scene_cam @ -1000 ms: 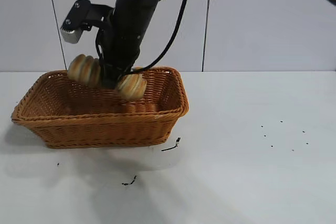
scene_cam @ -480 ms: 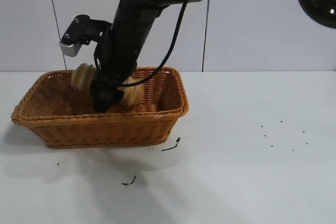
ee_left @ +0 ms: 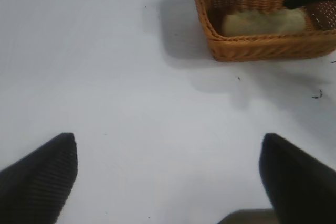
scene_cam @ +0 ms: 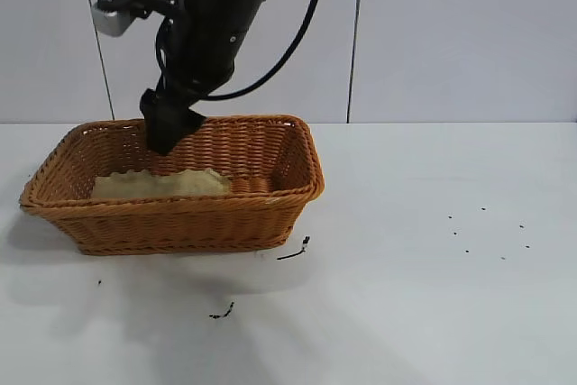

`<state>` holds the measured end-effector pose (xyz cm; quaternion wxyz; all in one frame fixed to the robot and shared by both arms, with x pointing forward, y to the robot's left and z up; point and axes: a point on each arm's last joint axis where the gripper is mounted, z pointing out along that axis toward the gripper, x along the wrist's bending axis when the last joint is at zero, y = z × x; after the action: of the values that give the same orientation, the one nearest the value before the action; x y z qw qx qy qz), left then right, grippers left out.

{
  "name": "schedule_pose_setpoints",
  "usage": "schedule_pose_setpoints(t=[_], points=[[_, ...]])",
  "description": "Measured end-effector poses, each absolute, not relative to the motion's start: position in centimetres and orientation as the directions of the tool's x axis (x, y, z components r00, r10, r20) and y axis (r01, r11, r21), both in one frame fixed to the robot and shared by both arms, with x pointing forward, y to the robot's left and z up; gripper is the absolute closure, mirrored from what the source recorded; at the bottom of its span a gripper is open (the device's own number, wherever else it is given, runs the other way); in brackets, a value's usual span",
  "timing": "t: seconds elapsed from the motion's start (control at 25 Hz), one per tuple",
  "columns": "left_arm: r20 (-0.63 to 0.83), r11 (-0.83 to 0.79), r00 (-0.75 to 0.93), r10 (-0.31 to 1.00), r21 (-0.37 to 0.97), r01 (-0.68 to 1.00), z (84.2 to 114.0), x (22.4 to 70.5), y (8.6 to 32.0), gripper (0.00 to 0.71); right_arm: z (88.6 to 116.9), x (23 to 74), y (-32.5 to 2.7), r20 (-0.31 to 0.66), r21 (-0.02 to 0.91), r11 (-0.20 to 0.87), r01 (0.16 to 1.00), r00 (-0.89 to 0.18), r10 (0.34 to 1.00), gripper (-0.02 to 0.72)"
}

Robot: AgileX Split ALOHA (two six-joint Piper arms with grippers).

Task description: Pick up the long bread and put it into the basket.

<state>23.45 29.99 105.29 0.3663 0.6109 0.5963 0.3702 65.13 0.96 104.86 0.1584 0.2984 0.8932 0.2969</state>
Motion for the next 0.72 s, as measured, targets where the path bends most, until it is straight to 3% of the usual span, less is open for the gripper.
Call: schedule_pose_setpoints(t=[0.12, 0.24, 0.48, 0.72], points=[[0.016, -0.021, 0.015, 1.000, 0.889, 0.457, 105.3, 23.4, 30.0, 0.017, 105.1, 66.0, -1.0, -0.018, 0.603, 0.533, 0.593, -0.658, 0.752, 0.014], [0.016, -0.021, 0.015, 1.000, 0.889, 0.457, 105.3, 23.4, 30.0, 0.017, 104.8, 67.3, -3.6, 0.024, 0.564, 0.453, 0.690, -0.562, 0.827, 0.014], [0.016, -0.021, 0.015, 1.000, 0.889, 0.457, 105.3, 23.4, 30.0, 0.017, 104.5, 69.8, -9.5, 0.036, 0.510, 0.363, 0.780, -0.441, 0.897, 0.014], [0.016, -0.021, 0.015, 1.000, 0.889, 0.457, 105.3, 23.4, 30.0, 0.017, 104.4, 72.4, -18.3, 0.037, 0.475, 0.225, 0.851, -0.275, 0.961, 0.014]])
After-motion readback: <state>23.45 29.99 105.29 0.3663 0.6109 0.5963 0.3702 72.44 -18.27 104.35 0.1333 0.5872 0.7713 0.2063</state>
